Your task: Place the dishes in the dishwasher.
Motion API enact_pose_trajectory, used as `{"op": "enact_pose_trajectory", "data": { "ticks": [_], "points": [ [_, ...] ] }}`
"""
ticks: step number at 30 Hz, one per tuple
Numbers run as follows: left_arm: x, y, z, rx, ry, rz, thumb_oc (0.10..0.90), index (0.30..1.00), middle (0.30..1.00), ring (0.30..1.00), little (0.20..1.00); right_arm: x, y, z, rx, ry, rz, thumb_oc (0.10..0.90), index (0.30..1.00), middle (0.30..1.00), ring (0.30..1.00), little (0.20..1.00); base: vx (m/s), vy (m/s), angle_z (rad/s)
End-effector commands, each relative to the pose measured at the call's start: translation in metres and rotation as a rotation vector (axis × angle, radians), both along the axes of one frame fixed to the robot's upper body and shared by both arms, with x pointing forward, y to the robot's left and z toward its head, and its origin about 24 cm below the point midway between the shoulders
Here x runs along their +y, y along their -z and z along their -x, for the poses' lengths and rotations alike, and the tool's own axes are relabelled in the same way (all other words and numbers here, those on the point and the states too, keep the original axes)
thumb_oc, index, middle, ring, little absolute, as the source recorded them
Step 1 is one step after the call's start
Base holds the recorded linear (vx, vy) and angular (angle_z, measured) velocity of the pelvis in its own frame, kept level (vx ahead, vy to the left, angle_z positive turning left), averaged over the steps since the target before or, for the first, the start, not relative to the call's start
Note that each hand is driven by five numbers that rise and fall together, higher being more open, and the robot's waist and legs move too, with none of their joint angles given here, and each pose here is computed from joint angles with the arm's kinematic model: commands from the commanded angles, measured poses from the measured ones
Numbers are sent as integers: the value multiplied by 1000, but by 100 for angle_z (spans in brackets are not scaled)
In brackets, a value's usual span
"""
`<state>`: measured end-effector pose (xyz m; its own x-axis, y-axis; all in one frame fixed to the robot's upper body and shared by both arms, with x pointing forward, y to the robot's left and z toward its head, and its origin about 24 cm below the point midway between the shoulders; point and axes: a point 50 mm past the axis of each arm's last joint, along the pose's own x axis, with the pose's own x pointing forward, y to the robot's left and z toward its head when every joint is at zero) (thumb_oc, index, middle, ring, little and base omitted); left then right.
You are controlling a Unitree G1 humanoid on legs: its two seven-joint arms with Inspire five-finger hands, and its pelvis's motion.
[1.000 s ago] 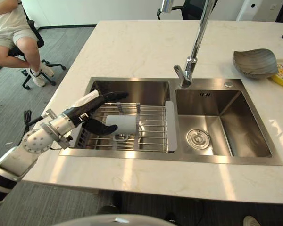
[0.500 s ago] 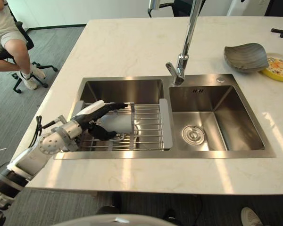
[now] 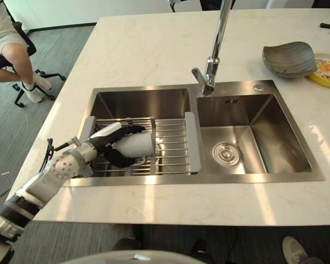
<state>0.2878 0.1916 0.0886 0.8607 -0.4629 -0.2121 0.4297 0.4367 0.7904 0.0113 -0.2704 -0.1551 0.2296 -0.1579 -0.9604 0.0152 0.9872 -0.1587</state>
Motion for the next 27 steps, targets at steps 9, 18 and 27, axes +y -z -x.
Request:
{"op": "enact_pose_trajectory", "data": {
  "ticks": [9, 18, 27],
  "points": [
    [-1, -27, -34, -177, -39, -197, 400, 300, 300, 300, 300, -8, -5, -20, -56, -9, -1, 800, 900, 900, 900, 900, 0, 2, 0],
    [-25, -48, -39, -357, 86, -335, 400, 300, 300, 300, 300, -8, -7, -28, -89, -32, 20, 800, 900, 900, 900, 900, 0, 0, 0],
    [-59, -108, -26, -712, 236, -242, 400, 300, 300, 300, 300, -4, -6, -31, -119, -38, 31, 800, 900, 900, 900, 900, -4, -42, 5]
  ]
}}
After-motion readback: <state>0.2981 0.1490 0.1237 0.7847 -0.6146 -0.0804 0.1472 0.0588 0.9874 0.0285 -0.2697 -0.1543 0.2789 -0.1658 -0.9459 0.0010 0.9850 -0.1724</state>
